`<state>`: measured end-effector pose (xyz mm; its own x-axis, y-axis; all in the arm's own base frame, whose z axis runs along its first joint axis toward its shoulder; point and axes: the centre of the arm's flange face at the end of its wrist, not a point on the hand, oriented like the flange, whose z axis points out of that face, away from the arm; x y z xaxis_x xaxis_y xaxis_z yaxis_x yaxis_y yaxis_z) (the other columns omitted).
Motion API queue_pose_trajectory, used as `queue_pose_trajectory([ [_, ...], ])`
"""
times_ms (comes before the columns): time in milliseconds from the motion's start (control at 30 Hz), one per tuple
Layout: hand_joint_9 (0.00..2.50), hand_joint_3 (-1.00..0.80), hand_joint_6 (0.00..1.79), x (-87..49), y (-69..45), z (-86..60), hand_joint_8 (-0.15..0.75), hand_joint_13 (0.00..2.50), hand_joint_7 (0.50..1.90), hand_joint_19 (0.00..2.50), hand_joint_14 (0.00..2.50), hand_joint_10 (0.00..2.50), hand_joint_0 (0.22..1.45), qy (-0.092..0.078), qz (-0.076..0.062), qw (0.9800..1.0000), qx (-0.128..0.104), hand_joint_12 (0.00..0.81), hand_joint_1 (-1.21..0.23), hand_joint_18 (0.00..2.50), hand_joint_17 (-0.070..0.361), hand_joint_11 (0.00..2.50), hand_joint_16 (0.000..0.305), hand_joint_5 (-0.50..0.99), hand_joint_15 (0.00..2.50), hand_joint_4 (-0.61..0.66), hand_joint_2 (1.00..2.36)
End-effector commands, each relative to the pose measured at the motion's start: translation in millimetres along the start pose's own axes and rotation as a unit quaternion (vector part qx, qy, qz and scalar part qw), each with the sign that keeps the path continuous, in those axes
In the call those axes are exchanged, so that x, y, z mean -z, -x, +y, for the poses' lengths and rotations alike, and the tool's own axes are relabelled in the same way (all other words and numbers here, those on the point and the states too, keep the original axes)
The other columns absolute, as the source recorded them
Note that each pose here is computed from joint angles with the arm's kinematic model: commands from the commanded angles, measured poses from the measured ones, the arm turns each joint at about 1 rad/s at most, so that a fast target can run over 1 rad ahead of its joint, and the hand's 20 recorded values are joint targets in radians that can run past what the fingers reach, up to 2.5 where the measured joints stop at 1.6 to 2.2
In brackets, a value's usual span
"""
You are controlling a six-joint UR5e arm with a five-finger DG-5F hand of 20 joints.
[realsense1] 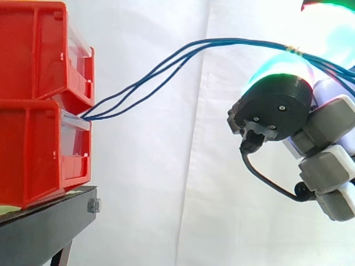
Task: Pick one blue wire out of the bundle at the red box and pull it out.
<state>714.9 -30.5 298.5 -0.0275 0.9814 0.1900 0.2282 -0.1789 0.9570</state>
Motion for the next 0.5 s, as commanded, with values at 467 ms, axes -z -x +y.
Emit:
queue_pose_trajectory([
  [467, 1.04, -0.24, 0.98, 0.4, -0.4, -0.2, 0.357, 0.95, 1.07, 0.59, 0.02, 0.01, 0.63, -0.002, 0.002, 1.0000, 0.000, 0.438, -0.71, 0.82, 0.125, 0.82, 0.056, -0.15, 0.62, 0.09, 1.01],
])
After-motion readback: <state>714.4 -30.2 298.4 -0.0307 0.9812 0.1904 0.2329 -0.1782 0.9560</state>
